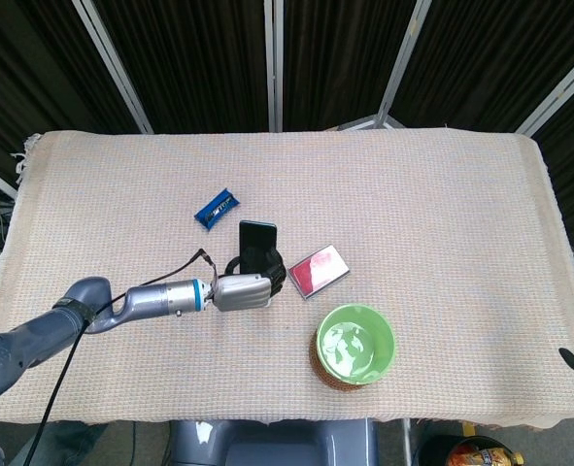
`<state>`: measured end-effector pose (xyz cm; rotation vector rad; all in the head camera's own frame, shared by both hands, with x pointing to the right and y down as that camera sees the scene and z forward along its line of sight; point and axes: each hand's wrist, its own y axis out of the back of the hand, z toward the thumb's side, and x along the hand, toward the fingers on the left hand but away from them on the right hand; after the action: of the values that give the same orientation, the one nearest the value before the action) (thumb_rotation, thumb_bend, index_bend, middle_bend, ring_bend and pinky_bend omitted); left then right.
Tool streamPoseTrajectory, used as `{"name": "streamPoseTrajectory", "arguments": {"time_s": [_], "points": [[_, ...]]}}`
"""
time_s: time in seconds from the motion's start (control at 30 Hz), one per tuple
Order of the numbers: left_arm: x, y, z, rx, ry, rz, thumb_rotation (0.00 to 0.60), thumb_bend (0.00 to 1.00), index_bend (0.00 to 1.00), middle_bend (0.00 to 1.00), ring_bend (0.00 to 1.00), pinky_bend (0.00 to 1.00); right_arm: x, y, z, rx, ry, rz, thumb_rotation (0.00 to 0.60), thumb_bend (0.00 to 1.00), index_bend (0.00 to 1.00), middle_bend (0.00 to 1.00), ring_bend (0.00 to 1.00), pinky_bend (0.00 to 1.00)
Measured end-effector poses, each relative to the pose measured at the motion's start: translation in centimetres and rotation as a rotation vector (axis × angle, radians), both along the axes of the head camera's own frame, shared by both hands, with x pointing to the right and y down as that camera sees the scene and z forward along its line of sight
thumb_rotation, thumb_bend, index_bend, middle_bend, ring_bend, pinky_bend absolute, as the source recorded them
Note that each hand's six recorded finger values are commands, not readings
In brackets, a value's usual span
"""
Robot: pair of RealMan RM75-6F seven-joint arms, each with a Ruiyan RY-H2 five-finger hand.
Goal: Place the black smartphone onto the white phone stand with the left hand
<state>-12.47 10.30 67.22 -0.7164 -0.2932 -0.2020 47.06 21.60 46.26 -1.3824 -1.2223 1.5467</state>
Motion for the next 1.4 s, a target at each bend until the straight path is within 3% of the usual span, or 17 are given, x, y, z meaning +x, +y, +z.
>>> {"name": "streamPoseTrajectory", "arguments": {"time_s": [0.47,0.53,0.67,0.77,0.87,1.07,1.27,1.4], "points": [[0.4,1.2,1.4,0.005,-0.01,0.009,0.6,0.02,0.56,0.34,0.39,0.32,0.4,-0.1,-0.3,0.006,-0.009,0.01,0.6,0.0,0.0,0.0,0.0,0.0],[0.5,1.4,1.6,0.002,-0.011,0.01,0.6,0.01,0.49,0.28,0.33,0.28,0.4,-0.1,-0.3,0.006,-0.008,0.01,0.6,0.0,0.0,0.0,0.0,0.0],[0.4,1.4,1.9,0.002,-0.023,0.01,0.6,0.0,0.21,0.02,0.05,0.1,0.4,0.0,-0.2,0.004,-0.006,0.009,0.6,0.0,0.0,0.0,0.0,0.0],[0.2,1.4,2.0,0.006,-0.035,0.015,0.6,0.0,0.06,0.0,0.0,0.02,0.3,0.0,-0.2,0.002,-0.005,0.008,0.6,0.0,0.0,0.0,0.0,0.0],[0.1,1.4,1.9,0.005,-0.036,0.012,0.6,0.0,0.0,0.0,0.0,0.0,0.3,0.0,-0.2,0.001,-0.006,0.008,0.6,0.0,0.0,0.0,0.0,0.0],[-0.2,1.0,1.2,0.012,-0.018,-0.002,0.6,0.0,0.0,0.0,0.0,0.0,0.2,0.1,-0.4,0.004,-0.011,0.004,0.6,0.0,0.0,0.0,0.0,0.0],[-1.1,-0.8,-1.7,-0.001,0.095,-0.111,0.6,0.0,0.0,0.0,0.0,0.0,-0.2,0.3,-0.7,0.01,-0.026,-0.015,0.6,0.0,0.0,0.0,0.0,0.0],[-4.0,-2.7,-4.9,-0.06,0.243,-0.329,0.6,0.0,0.0,0.0,0.0,0.0,-0.7,0.5,-0.9,0.01,-0.047,-0.034,0.6,0.0,0.0,0.0,0.0,0.0]]}}
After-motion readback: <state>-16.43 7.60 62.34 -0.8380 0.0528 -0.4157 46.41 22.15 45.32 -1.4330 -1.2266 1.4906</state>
